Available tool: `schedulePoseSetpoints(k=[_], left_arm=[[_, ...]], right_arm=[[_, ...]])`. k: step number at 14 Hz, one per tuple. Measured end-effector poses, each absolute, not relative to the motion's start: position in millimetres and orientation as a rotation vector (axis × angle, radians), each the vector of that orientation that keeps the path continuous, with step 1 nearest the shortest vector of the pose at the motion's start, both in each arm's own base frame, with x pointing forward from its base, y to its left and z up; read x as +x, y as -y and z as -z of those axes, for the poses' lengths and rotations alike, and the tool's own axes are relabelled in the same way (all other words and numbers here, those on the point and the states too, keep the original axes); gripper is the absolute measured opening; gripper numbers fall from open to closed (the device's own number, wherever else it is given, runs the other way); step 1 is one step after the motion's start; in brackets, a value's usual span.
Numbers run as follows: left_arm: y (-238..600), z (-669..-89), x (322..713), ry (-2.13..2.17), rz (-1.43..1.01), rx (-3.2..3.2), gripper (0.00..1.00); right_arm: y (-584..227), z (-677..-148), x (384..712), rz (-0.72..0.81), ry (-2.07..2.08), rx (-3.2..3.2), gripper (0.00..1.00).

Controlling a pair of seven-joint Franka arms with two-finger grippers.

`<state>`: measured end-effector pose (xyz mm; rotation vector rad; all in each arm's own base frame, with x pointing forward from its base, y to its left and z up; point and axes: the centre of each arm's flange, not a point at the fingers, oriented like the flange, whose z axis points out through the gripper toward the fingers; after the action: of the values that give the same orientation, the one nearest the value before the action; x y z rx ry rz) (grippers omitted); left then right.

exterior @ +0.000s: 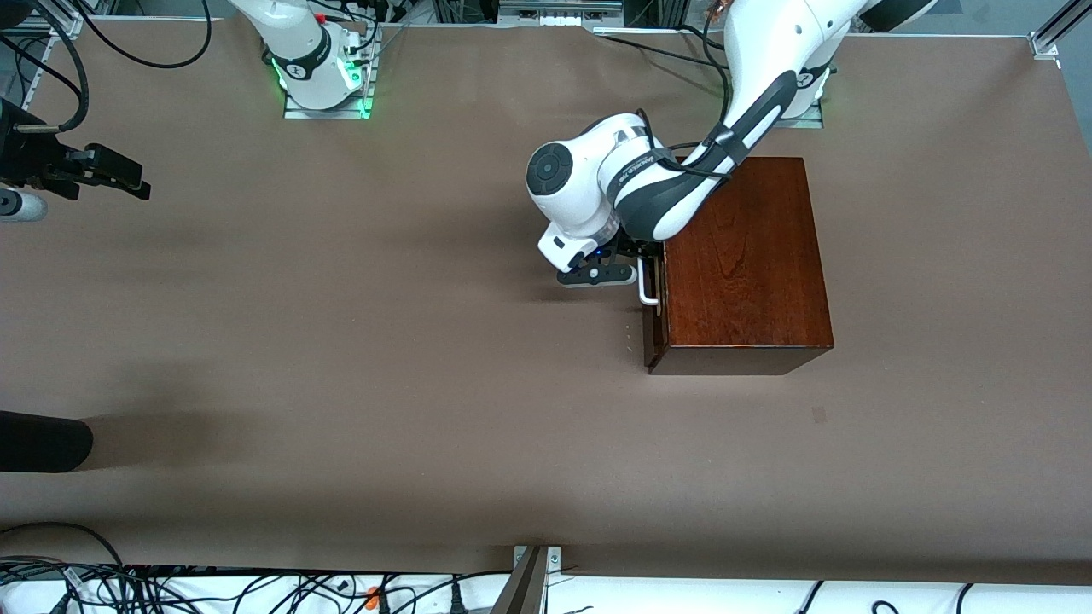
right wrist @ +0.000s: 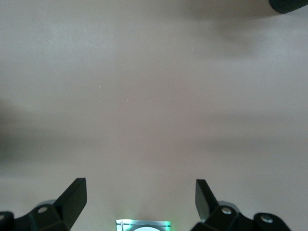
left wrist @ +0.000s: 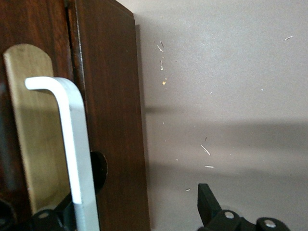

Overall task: Open drawer, take yellow block, close drawer
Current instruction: 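Pull the drawer handle outward with the left gripper to open it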

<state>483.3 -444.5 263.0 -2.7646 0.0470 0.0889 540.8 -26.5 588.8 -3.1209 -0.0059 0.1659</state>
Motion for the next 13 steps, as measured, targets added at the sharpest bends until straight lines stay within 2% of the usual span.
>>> schedulePoseSetpoints(k=[13], left_arm=[[485,-267,472,-0.037,-0.006,-2.836,1.0]], right_arm=[[26,-589,541,-0.167,0.006,-3.121,1.0]])
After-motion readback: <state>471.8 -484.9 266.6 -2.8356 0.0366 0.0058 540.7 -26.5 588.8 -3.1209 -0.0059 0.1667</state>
